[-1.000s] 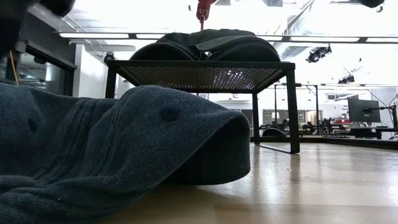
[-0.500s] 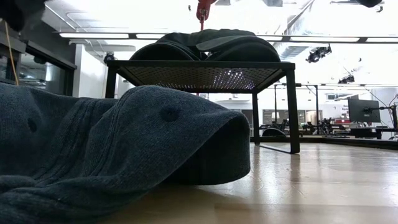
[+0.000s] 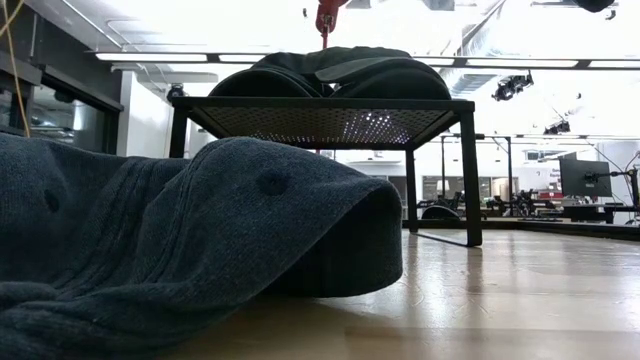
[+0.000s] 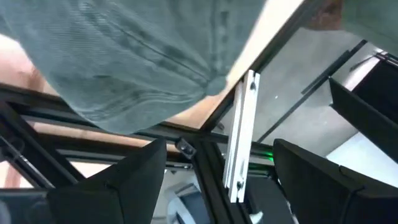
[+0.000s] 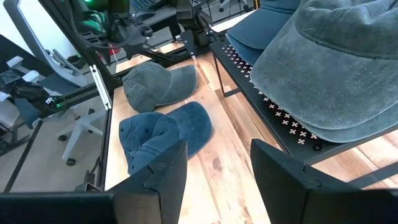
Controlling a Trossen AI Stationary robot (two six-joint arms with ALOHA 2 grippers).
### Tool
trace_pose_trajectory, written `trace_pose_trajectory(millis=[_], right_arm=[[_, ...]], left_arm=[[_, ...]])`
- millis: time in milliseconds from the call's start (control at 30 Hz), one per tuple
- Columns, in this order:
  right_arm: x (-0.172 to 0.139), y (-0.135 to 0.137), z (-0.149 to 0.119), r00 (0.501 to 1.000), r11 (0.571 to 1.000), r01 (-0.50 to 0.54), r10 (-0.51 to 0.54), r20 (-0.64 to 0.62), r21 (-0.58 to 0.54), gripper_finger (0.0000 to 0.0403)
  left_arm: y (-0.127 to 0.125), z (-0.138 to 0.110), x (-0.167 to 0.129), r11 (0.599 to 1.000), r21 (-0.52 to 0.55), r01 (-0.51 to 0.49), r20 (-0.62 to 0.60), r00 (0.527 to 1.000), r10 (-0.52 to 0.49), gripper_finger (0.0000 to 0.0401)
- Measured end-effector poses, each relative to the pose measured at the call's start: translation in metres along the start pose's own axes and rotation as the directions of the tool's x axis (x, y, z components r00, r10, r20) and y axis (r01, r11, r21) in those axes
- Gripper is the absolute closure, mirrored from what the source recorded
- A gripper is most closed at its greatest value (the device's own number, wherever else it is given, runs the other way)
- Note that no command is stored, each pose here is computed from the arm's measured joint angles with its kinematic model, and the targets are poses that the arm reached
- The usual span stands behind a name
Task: Pick & Place hat
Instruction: Stack the gray cap on top of the gray cap on the shelf
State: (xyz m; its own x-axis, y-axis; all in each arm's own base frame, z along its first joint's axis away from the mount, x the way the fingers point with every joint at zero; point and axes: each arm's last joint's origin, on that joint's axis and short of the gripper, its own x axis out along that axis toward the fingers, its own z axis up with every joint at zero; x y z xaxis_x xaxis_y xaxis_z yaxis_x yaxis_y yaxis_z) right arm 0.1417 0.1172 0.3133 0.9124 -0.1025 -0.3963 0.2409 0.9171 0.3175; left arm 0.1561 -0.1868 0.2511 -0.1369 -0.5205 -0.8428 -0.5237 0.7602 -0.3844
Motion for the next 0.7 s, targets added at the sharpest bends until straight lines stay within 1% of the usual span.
trace_pose_trajectory(millis=[133, 267, 367, 433, 567, 633, 700], right_arm=[[0.0, 0.0, 0.0, 1.0, 1.0, 0.002, -0.002, 0.002, -0.001, 0.0234], [0.0, 0.0, 0.0, 1.0, 1.0, 0.004, -0.004, 0.005, -0.001, 0.0234], [0.0, 0.0, 0.0, 1.0, 1.0, 0.006, -0.006, 0.002, -0.001, 0.0234], [0.0, 0.0, 0.0, 1.0, 1.0, 0.006, -0.006, 0.0, -0.001, 0.0234], [0.0, -0.001, -0.001, 1.0, 1.0, 0.013, -0.013, -0.006, -0.001, 0.0234], [0.0, -0.002, -0.001, 1.0, 1.0, 0.015, -0.015, -0.006, 0.016, 0.0234], [0.0, -0.002, -0.001, 1.0, 0.999, 0.016, -0.015, -0.007, 0.032, 0.0234]], left_arm=[[-0.009, -0.012, 0.002, 0.999, 0.029, -0.017, 0.036, 0.999, 0.016, 0.0112], [-0.02, -0.022, 0.014, 0.997, 0.06, -0.056, 0.049, 0.997, 0.054, 0.0112], [-0.026, -0.027, 0.026, 0.989, 0.065, -0.13, 0.041, 0.991, 0.127, 0.0112], [-0.031, -0.03, 0.032, 0.977, 0.059, -0.203, 0.052, 0.978, 0.2, 0.0112], [-0.043, -0.036, 0.037, 0.934, 0.081, -0.349, 0.154, 0.93, 0.334, 0.0112], [-0.05, -0.039, 0.039, 0.901, 0.09, -0.424, 0.231, 0.889, 0.395, 0.0112], [-0.057, -0.039, 0.043, 0.86, 0.108, -0.498, 0.33, 0.834, 0.442, 0.0112]])
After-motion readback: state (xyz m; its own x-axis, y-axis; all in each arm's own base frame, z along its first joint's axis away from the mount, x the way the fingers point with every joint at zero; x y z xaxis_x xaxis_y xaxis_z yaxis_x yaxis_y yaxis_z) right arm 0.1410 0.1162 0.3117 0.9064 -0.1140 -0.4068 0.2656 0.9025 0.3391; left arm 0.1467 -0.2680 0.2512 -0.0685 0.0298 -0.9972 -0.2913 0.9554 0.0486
